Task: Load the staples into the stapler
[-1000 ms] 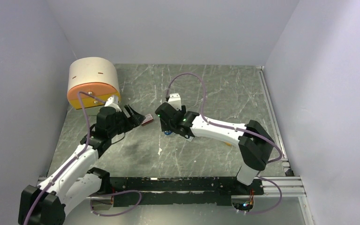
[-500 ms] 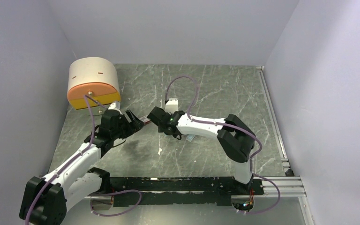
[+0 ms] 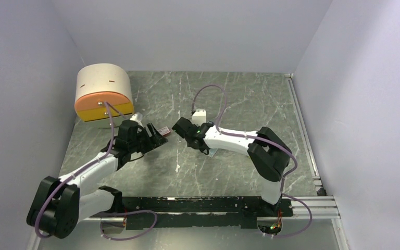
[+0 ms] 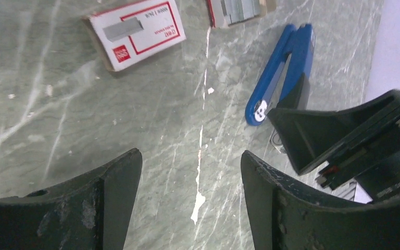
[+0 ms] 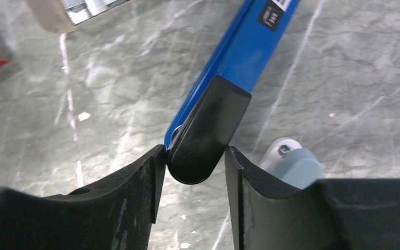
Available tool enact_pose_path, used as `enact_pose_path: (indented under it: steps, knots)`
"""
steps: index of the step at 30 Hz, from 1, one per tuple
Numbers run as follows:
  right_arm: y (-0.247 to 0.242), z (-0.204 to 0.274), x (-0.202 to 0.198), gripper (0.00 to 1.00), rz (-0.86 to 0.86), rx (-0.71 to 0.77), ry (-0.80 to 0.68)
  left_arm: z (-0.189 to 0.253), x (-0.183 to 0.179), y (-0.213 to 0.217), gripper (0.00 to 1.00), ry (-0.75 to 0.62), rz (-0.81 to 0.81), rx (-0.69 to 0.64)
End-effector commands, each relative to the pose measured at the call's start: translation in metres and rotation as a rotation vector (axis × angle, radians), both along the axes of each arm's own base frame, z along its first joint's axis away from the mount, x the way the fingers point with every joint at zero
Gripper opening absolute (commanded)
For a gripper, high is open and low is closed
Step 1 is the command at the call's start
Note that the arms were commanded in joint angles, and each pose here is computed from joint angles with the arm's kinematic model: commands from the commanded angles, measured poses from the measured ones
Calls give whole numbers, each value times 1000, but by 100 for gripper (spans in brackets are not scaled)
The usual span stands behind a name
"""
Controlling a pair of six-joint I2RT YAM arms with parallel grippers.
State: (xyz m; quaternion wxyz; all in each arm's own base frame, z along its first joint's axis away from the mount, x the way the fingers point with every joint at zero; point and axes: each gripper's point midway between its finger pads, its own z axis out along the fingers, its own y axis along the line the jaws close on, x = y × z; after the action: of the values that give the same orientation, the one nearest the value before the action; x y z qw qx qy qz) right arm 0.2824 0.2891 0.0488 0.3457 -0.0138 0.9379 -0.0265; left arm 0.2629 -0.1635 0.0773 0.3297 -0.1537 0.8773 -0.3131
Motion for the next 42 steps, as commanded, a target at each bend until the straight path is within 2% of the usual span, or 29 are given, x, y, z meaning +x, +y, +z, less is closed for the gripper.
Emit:
enact_pose_path:
  steps: [1, 4, 8, 16, 24, 30, 34, 39, 42]
  knots:
    - [-21, 9, 8, 52, -41, 4, -26, 10, 1, -30, 75, -57, -135, -62]
    - [-19, 10, 7, 61, -38, 43, -20, 5, -1, -46, 77, -49, -175, -91]
    - [-20, 11, 3, 64, -62, 87, -12, -3, 1, -64, 78, -38, -201, -116]
    - [-24, 15, 6, 45, -108, 127, -18, -12, 10, -91, 74, -57, -232, -141]
    - [-33, 0, 0, 49, -129, 103, 39, -24, 9, -119, 62, -55, -287, -180]
    - [-30, 5, 2, 30, -125, 135, 36, -32, 10, -130, 63, -56, -305, -187]
    - [-33, 12, 4, 23, -141, 184, 31, -36, 10, -138, 65, -45, -324, -194]
    - [-42, 27, 5, 20, -185, 309, 17, -40, 7, -150, 64, -29, -362, -208]
    - [-48, 32, 4, 19, -208, 394, 24, -40, 6, -159, 60, -33, -385, -218]
